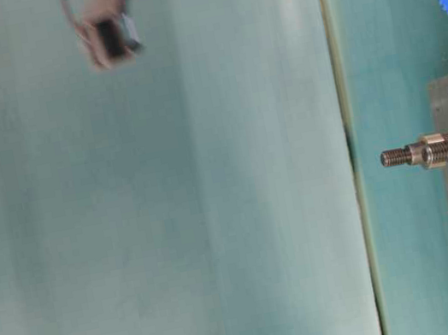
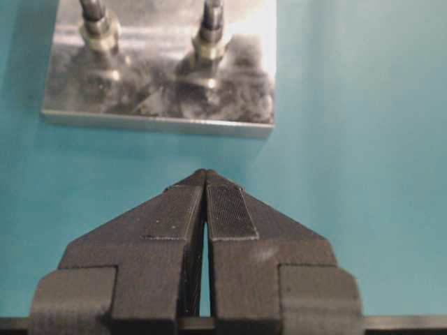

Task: Fit the large gear onto the shaft.
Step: 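Lower the right gripper and grasp the blue gear by its rim, then lift the blue gear and carry it over the upper shaft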

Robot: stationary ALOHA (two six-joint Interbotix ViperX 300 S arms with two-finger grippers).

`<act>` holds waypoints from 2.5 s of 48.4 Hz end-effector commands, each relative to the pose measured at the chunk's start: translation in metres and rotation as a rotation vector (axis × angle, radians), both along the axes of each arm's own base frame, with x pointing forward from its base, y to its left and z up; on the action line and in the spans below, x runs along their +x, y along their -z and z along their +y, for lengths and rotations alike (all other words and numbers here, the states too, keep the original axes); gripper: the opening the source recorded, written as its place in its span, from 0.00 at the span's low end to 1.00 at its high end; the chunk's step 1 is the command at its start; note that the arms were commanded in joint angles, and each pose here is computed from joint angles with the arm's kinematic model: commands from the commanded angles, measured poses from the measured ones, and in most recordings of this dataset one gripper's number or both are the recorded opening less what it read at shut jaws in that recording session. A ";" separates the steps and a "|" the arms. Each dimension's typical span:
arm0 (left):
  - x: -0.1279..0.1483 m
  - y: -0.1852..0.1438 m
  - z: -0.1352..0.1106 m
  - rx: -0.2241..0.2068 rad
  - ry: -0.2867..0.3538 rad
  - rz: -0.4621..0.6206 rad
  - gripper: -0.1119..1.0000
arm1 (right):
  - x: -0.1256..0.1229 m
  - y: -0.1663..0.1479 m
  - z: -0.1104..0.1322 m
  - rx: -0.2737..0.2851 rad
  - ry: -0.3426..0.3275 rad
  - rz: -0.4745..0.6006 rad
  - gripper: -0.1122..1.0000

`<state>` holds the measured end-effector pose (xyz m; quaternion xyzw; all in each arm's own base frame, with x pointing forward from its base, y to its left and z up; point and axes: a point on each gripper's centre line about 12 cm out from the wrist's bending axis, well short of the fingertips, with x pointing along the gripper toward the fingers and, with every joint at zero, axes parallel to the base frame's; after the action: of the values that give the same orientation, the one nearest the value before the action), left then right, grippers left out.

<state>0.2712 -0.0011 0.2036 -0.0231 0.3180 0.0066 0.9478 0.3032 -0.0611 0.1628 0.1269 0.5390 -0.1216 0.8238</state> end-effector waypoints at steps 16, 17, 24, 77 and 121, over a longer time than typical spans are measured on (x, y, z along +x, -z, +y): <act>0.005 -0.009 0.000 0.000 0.001 -0.028 0.10 | 0.037 0.026 -0.009 0.015 -0.008 0.086 0.93; 0.005 -0.009 0.000 0.001 0.001 -0.029 0.10 | 0.038 0.027 -0.009 0.017 -0.007 0.089 0.93; 0.004 -0.007 0.000 0.000 0.000 -0.023 0.10 | 0.039 0.033 -0.010 0.018 -0.010 0.104 0.93; 0.004 -0.005 0.000 -0.002 -0.002 -0.018 0.10 | 0.036 0.061 -0.001 0.046 -0.028 0.231 0.55; 0.005 -0.002 0.000 -0.002 0.000 -0.017 0.10 | 0.117 -0.048 -0.031 0.039 -0.014 0.171 0.53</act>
<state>0.2735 -0.0011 0.1999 -0.0252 0.3201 0.0073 0.9470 0.4102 -0.0904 0.1938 0.1341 0.6270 -0.1216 0.7577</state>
